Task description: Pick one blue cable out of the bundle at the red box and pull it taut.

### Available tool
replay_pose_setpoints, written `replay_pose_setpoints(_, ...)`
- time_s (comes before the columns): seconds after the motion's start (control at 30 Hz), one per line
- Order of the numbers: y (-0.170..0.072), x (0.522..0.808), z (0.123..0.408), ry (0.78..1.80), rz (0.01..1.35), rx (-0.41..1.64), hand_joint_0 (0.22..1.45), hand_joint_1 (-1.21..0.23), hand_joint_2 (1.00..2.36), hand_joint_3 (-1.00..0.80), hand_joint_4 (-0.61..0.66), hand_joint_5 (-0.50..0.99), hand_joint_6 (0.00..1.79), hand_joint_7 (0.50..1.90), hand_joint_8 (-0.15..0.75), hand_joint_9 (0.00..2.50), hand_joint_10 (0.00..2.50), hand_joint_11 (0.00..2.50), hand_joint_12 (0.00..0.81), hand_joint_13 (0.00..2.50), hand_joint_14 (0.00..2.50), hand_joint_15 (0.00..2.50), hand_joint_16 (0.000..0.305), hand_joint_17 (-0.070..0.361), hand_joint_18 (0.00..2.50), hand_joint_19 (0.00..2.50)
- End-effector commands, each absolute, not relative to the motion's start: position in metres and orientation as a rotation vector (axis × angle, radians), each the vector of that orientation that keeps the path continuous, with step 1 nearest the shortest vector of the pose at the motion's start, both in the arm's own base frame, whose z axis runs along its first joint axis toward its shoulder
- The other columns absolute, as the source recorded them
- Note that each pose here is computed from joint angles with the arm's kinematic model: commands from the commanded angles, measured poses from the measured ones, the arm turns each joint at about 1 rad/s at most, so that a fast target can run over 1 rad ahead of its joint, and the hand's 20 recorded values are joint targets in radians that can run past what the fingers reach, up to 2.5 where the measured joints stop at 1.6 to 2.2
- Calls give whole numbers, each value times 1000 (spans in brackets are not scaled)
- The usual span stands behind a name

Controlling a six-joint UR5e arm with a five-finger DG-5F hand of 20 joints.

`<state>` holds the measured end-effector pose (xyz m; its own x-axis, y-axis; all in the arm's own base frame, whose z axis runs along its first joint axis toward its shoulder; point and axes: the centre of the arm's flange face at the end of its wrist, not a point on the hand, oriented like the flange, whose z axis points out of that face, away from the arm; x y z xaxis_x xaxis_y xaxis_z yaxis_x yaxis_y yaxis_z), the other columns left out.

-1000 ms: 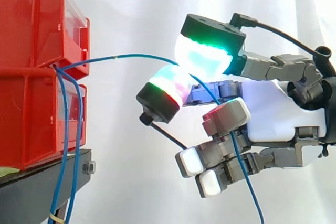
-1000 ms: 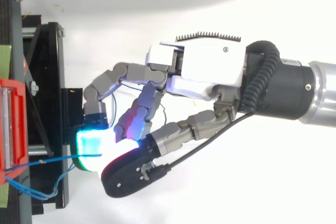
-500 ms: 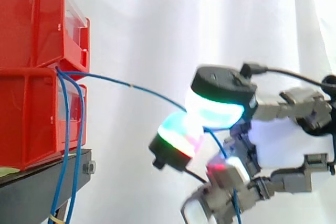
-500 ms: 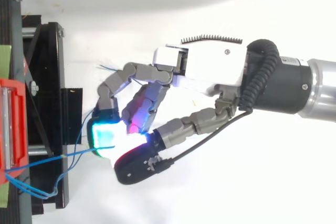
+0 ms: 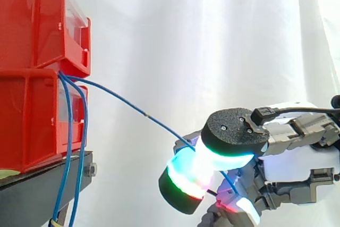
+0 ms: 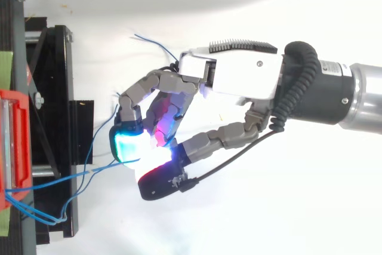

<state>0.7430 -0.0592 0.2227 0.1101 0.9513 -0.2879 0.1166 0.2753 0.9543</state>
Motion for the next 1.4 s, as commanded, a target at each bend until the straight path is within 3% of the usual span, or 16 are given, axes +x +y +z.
replay_pose_setpoints(0.0,-60,742,222,1311,849,1121,626,-900,1019,-215,-13,-55,916,1026,353,1182,11,887,362,820,16,509,43,96,535,423)
replay_pose_setpoints(1.37,-59,742,221,1315,846,1121,626,-880,1018,-223,-10,-57,920,1011,366,1158,11,871,351,795,14,507,41,92,486,402)
